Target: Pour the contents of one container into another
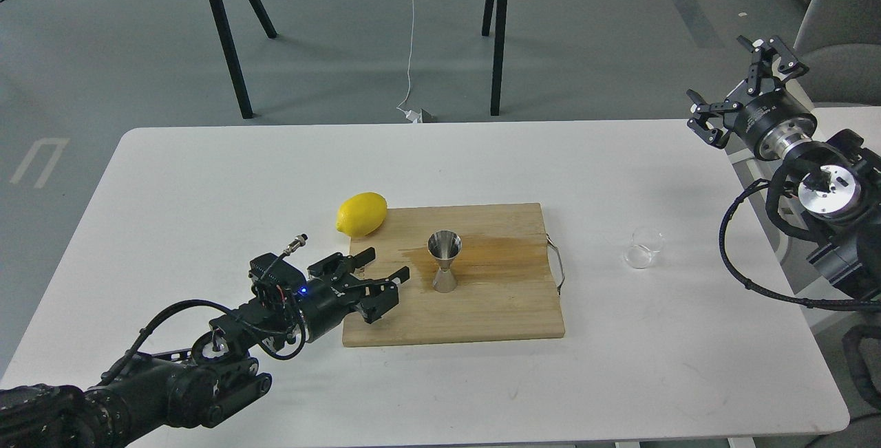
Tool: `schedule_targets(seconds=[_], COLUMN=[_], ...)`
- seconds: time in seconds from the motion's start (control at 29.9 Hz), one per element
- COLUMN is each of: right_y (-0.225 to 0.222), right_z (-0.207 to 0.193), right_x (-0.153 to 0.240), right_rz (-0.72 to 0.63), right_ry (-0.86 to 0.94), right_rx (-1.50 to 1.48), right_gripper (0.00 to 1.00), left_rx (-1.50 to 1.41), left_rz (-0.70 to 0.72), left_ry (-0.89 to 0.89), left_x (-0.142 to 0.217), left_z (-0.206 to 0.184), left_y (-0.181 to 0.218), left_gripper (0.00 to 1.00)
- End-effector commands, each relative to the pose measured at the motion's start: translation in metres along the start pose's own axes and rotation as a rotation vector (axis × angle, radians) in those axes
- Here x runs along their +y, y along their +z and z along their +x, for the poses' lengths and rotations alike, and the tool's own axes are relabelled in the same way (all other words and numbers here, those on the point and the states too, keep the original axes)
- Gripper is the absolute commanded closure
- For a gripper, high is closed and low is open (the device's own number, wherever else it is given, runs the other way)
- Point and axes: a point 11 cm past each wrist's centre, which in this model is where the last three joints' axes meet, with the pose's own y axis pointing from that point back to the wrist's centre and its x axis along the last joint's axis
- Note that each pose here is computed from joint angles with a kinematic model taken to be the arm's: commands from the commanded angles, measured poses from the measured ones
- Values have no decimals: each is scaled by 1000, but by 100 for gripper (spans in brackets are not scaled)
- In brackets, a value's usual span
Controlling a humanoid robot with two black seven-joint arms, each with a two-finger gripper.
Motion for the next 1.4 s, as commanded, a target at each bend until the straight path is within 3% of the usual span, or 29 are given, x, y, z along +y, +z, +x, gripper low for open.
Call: schedule_targets(seconds=[0.0, 0.27, 0.54, 0.94, 1.07, 1.37], right_y=[4, 4, 4, 7, 7, 20], right_z=[1, 1, 3, 0, -1, -11], right_x=[1, 1, 2, 1, 1, 1], right_rz=[-5, -5, -5, -6, -6, -29], right_ry=[3, 2, 6, -1, -4, -48], right_rx=[-4, -4, -3, -8, -9, -22], right_gripper=[0, 0, 0, 0, 0, 0], left_rx=[5, -3, 12, 158, 196, 650], left_rz=[-6, 11, 67, 321, 372, 175], left_ry=[4, -3, 49, 298, 451, 404], left_x=[8, 16, 55, 117, 127, 118], left_z=[2, 3, 27, 105, 160, 227], left_y=[-1, -10, -37, -110, -131, -132], left_gripper=[17, 17, 17, 19, 19, 14])
